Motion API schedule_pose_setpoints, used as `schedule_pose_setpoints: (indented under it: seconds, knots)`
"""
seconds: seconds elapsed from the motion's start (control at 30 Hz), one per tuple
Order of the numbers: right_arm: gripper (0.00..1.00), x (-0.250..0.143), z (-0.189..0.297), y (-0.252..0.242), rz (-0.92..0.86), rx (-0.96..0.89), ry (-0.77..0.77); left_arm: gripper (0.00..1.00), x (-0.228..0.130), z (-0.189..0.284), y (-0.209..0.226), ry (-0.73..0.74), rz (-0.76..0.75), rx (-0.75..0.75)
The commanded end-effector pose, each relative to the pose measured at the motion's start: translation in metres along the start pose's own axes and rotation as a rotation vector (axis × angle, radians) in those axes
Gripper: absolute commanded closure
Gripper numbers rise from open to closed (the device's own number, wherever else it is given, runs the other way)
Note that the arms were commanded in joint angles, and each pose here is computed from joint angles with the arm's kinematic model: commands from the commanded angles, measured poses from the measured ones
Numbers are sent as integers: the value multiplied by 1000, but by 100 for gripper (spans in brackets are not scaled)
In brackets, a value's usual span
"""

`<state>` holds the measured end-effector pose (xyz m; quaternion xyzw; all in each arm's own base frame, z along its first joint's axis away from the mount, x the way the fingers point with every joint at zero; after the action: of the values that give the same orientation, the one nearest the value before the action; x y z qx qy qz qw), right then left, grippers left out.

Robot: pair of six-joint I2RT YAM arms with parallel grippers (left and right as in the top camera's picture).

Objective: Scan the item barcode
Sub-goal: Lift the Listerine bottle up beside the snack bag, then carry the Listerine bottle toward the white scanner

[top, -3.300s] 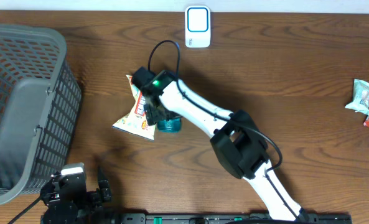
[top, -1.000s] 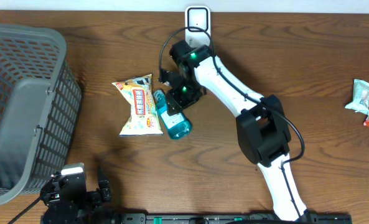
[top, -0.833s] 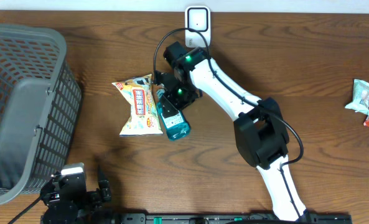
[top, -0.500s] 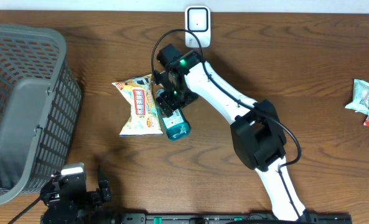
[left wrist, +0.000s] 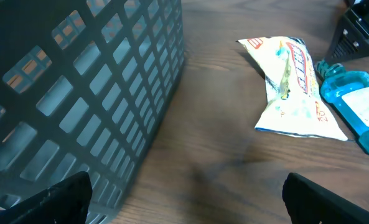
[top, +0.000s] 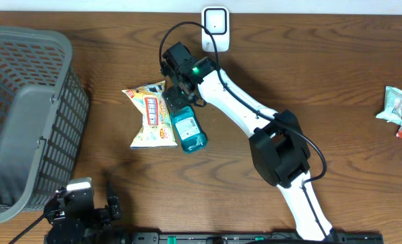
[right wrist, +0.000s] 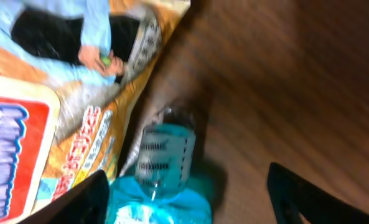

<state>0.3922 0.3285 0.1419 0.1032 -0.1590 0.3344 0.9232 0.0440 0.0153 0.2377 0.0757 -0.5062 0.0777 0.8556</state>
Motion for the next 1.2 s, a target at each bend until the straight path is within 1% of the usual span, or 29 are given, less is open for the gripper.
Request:
schedule_pose_setpoints:
  seconds: [0.0,0.2,0.3,0.43,0.57,0.7,0.73,0.8,1.17]
  knots:
    - [28,-1,-15,4,-4,-10,10,2,1,1,1,-6,-11,15]
    - [34,-9,-39,6,1,-8,53,2,1,1,1,-6,-11,15]
    - [40,-12,-45,7,-3,-8,64,2,1,1,1,-6,-11,15]
    - [56,-10,-45,7,-1,-7,55,2,1,1,1,-6,-11,15]
    - [67,-8,-45,6,-1,-8,43,2,1,1,1,-6,-11,15]
    - [80,1,-39,5,-1,-9,5,2,1,1,1,-6,-11,15]
    - [85,6,-34,5,-2,-10,-13,2,1,1,1,-6,-11,15]
    - [88,15,-23,3,-4,-14,-45,2,1,1,1,-6,-11,15]
    - [90,56,42,-2,-9,-35,-194,2,1,1,1,-6,-11,15]
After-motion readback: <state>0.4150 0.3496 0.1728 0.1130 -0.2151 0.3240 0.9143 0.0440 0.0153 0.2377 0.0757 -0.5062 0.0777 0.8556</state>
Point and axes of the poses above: each gripper's point midway between its finger pads, its own z axis back along the fingers, its own y axis along the line the jaws close on, x = y × z, the point moved 10 cm from there along z, back along the fingers, and after that the axes turned 5 degrees about z, right-handed, at the moved point
